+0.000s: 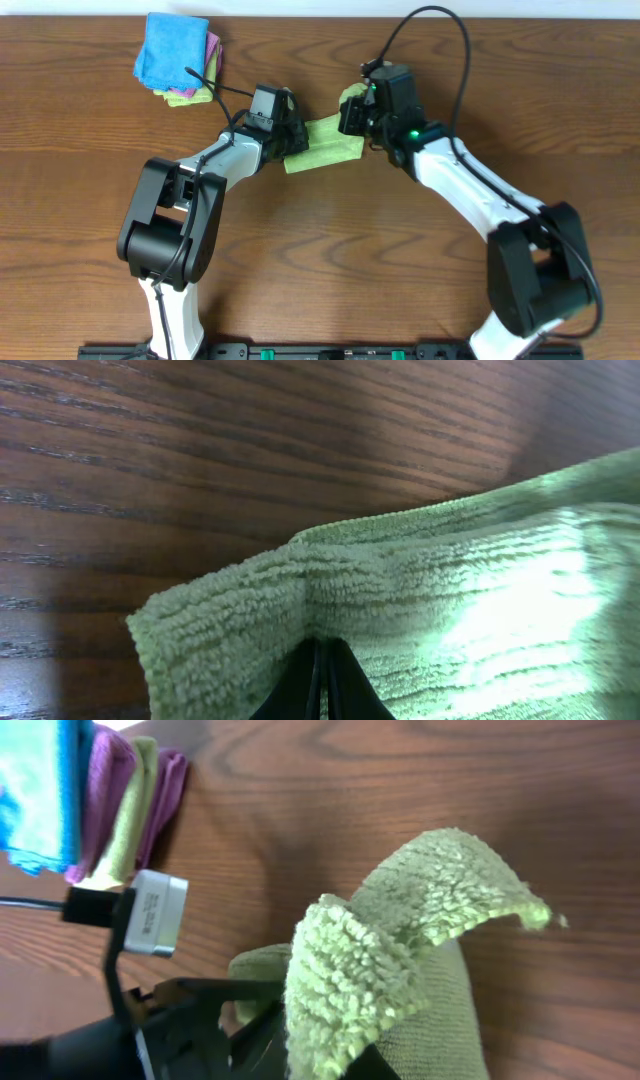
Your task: Fold the cloth
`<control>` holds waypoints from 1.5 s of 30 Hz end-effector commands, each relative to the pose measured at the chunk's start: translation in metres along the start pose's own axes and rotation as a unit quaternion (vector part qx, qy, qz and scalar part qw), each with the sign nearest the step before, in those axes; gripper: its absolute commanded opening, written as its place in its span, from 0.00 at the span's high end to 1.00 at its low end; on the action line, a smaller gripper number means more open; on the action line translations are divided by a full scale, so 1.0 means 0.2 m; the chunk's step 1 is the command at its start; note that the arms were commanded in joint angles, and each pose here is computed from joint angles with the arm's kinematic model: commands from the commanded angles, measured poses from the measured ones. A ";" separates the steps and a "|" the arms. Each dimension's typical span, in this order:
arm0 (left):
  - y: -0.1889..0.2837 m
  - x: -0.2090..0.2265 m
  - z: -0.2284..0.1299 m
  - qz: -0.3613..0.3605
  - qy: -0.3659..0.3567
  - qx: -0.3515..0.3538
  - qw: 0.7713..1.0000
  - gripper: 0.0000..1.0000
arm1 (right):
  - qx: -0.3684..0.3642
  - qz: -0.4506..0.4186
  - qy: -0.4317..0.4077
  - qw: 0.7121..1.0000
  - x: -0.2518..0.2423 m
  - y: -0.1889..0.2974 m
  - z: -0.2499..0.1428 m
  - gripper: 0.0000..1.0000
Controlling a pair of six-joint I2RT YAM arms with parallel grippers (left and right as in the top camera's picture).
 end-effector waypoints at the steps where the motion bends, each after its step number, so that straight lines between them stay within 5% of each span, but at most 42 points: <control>1: -0.01 0.00 -0.01 -0.004 0.003 0.008 1.000 0.94 | 0.019 -0.001 0.019 1.000 0.04 -0.07 -0.05 0.99; 11: 0.03 0.00 0.02 -0.005 0.005 -0.001 1.000 0.94 | 0.035 0.005 0.059 0.998 0.15 -0.11 -0.16 0.99; 29: 0.61 0.06 0.25 0.026 0.021 -0.107 0.994 0.94 | 0.061 -0.005 0.067 0.996 0.13 -0.21 -0.26 0.98; 39: 0.68 0.09 0.27 0.032 0.031 -0.116 0.992 0.94 | 0.056 -0.005 0.073 0.996 0.14 -0.27 -0.31 0.99; 45: 0.68 0.09 0.26 0.034 0.032 -0.113 0.992 0.94 | 0.066 0.018 0.079 0.995 0.19 -0.28 -0.33 0.66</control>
Point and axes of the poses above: each gripper's point midway between its finger pads, its own y axis back along the fingers, its own x axis along the line the jaws close on, z = x × y, the point moved 10 cm from there along y, back along the fingers, and after that the axes turned 5 degrees about -y, right-handed, at the moved point
